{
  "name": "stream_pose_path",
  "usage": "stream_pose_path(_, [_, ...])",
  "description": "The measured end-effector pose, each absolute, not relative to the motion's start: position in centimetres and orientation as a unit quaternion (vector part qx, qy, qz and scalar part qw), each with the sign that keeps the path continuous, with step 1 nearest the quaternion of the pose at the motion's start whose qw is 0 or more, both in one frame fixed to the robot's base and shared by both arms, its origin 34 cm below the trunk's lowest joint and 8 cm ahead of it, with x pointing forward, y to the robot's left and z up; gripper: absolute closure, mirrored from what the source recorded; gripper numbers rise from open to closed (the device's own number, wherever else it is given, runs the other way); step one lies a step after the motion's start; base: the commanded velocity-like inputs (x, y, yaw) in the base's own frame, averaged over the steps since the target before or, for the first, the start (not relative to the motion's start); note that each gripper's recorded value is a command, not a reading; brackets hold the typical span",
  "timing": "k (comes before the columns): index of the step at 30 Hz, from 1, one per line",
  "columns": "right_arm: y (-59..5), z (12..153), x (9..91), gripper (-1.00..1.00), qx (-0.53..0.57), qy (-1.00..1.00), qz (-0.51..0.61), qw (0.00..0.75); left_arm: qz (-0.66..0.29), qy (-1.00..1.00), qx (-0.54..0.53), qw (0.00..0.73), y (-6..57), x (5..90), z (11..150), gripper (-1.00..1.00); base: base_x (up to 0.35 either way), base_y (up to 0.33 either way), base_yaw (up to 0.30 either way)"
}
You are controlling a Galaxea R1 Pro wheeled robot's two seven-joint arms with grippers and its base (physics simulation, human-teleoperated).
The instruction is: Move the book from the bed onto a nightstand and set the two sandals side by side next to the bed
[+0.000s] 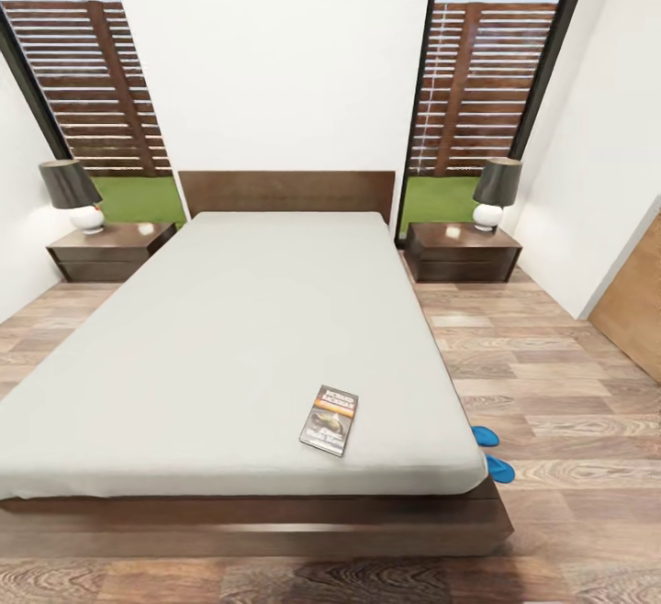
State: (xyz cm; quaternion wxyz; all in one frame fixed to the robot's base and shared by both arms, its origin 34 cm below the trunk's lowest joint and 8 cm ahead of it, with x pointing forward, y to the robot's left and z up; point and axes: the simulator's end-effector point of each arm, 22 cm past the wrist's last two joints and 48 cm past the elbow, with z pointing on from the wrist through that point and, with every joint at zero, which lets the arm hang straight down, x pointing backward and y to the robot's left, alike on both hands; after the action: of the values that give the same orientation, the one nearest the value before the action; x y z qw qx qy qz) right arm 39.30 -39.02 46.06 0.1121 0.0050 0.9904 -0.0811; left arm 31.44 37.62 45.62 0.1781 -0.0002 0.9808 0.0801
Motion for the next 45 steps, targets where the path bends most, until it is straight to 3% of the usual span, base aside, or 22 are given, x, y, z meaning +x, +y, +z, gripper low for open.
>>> stream_pose_path(35, [-38.9, 46.5, 40.0, -1.00, 0.006, 0.989, -0.080, 0.122, 0.079, 0.979, -0.002, 0.187, 37.4, 32.2, 45.9, -1.00, 0.003, -0.078, -0.044])
stream_pose_path(45, [-38.6, 46.7, 40.3, -1.00, 0.006, 0.989, -0.078, 0.127, 0.080, 0.978, -0.002, 0.192, 37.5, 32.5, 46.1, -1.00, 0.179, -0.073, -0.155])
